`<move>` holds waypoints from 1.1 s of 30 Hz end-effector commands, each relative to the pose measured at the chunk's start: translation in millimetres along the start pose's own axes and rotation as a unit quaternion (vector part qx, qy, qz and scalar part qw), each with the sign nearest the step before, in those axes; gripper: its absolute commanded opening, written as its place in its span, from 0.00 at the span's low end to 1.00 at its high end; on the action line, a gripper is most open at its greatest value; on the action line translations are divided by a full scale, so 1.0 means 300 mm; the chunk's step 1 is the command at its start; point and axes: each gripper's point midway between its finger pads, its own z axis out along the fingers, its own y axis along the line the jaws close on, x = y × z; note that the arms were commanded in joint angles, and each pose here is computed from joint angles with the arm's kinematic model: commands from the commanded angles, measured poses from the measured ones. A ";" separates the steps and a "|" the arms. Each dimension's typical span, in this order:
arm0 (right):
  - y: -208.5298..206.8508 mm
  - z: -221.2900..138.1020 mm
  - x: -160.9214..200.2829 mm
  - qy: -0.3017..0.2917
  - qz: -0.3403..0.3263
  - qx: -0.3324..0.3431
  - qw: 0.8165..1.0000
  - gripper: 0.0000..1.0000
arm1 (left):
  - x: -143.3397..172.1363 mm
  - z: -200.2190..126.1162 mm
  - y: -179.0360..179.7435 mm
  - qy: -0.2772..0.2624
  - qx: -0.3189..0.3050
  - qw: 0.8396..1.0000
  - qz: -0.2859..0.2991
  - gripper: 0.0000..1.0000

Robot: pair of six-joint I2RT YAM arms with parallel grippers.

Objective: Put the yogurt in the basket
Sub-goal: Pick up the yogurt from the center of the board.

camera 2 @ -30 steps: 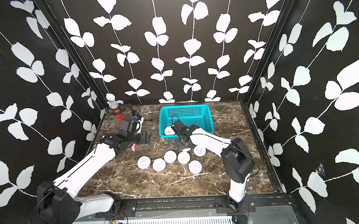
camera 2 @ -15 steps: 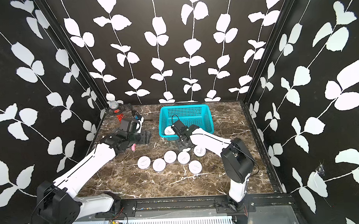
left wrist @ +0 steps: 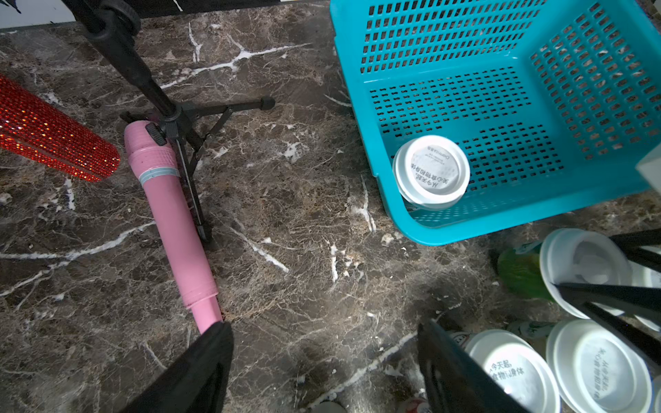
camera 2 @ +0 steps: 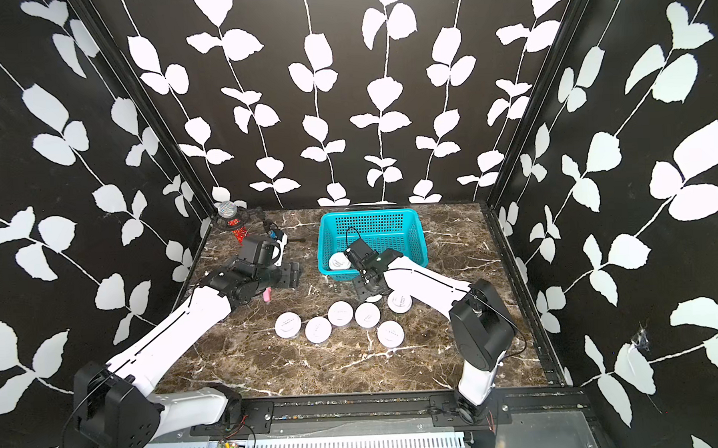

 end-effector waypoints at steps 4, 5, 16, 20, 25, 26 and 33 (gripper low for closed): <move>-0.021 -0.057 0.002 -0.014 0.002 0.001 1.000 0.58 | -0.004 -0.017 0.008 -0.006 0.000 1.000 0.000 0.81; -0.021 -0.062 0.002 -0.014 0.002 -0.001 1.000 0.58 | -0.004 -0.017 0.007 -0.006 0.001 1.000 0.000 0.82; -0.002 -0.121 -0.009 -0.029 -0.007 -0.030 0.999 0.58 | -0.006 -0.015 0.006 -0.006 0.001 1.000 -0.001 0.81; 0.030 -0.131 -0.024 -0.036 -0.009 -0.059 0.998 0.58 | -0.008 -0.014 0.006 -0.006 0.001 1.000 -0.001 0.81; 0.062 -0.203 -0.063 -0.064 -0.016 -0.092 0.994 0.58 | -0.010 -0.013 0.004 -0.007 0.003 1.000 -0.001 0.82; 0.067 -0.210 -0.070 -0.067 -0.017 -0.097 0.993 0.58 | -0.009 -0.012 0.005 -0.006 0.002 1.000 -0.002 0.82; 0.110 -0.269 -0.128 -0.098 -0.016 -0.149 0.984 0.58 | -0.009 -0.014 0.005 -0.006 0.002 1.000 -0.001 0.81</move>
